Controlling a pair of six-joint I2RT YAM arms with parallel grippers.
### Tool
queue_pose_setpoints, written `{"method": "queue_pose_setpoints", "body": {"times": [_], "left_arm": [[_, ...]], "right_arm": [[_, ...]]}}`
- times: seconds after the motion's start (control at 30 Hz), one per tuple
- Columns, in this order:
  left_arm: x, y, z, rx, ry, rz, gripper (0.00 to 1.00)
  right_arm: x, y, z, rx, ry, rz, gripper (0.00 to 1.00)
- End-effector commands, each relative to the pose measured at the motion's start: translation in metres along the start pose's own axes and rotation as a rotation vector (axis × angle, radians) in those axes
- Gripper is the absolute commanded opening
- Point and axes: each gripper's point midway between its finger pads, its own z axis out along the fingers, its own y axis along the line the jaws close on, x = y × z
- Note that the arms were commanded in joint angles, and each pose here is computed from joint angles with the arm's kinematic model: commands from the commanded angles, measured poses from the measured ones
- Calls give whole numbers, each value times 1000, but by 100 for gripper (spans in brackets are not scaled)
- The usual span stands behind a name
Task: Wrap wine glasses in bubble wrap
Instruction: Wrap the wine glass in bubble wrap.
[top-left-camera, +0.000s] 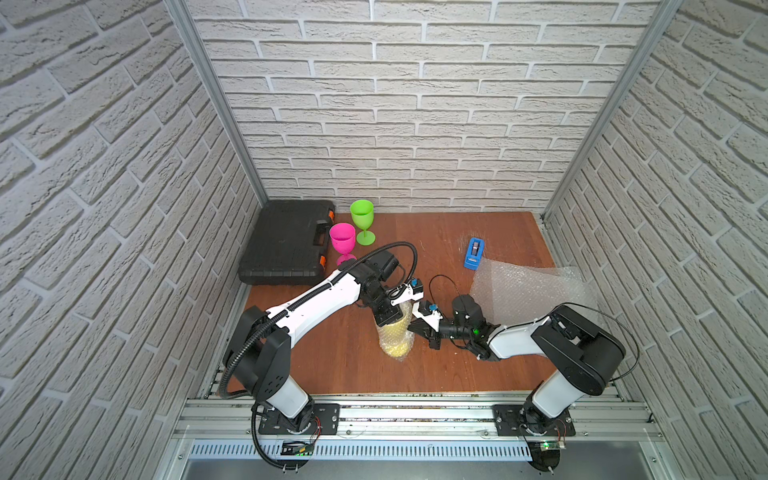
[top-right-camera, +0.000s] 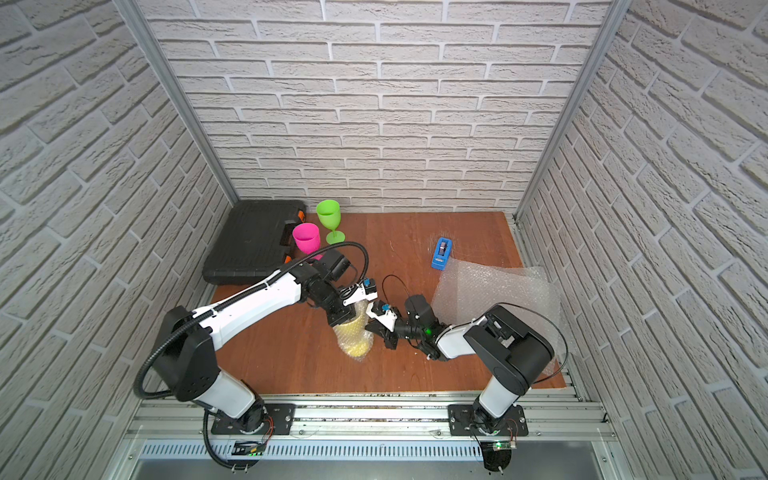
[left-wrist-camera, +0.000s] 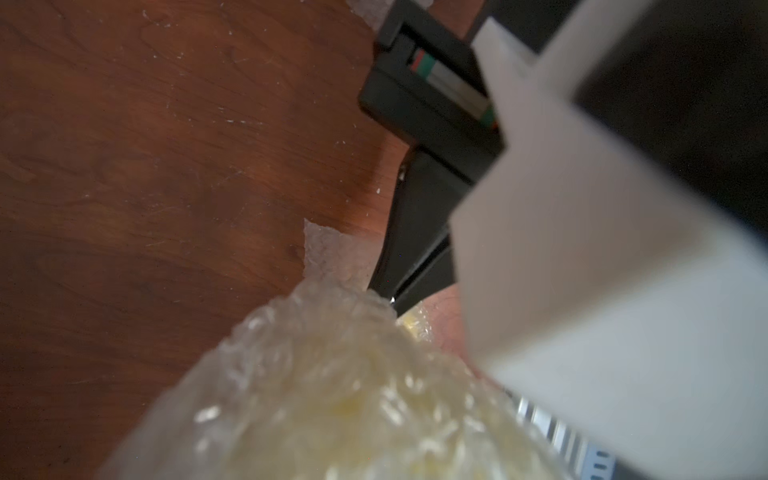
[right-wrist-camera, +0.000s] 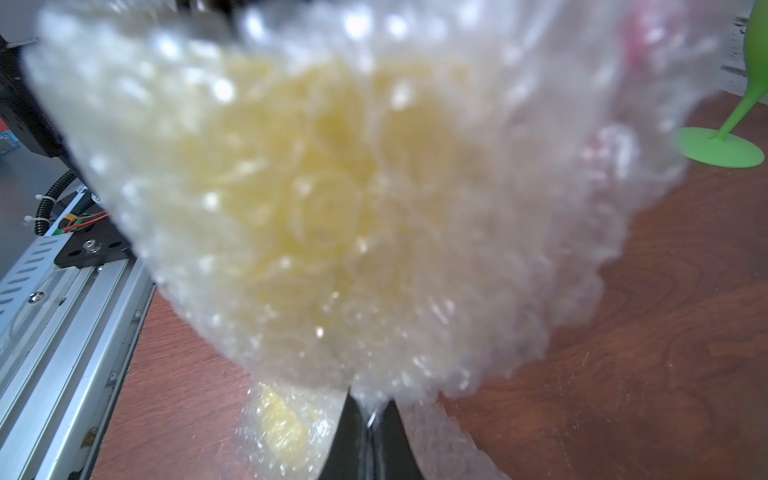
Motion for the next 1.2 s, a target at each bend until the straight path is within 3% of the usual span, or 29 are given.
{"method": "queue_pose_setpoints", "body": {"times": [0.0, 0.23, 0.37, 0.6, 0.8, 1.0, 1.17], "left_arm": [[73, 24, 34, -154, 297, -117, 11], [19, 17, -46, -293, 24, -88, 34], [5, 12, -79, -327, -45, -90, 43], [-14, 11, -101, -338, -80, -128, 46], [-43, 3, -97, -252, -200, -146, 49], [-49, 7, -65, -181, -203, -210, 44], [-25, 17, -29, -165, -104, -290, 14]], "right_arm": [[-3, -3, -4, 29, -9, -9, 3], [0, -4, -6, 35, 10, -7, 3], [0, -3, -6, 32, 12, -4, 3], [-1, -2, -6, 24, 14, -1, 3], [-2, -3, -6, 26, 17, -3, 3], [-2, -3, -6, 28, 23, -3, 3], [-2, -4, -6, 33, 25, -3, 3]]}}
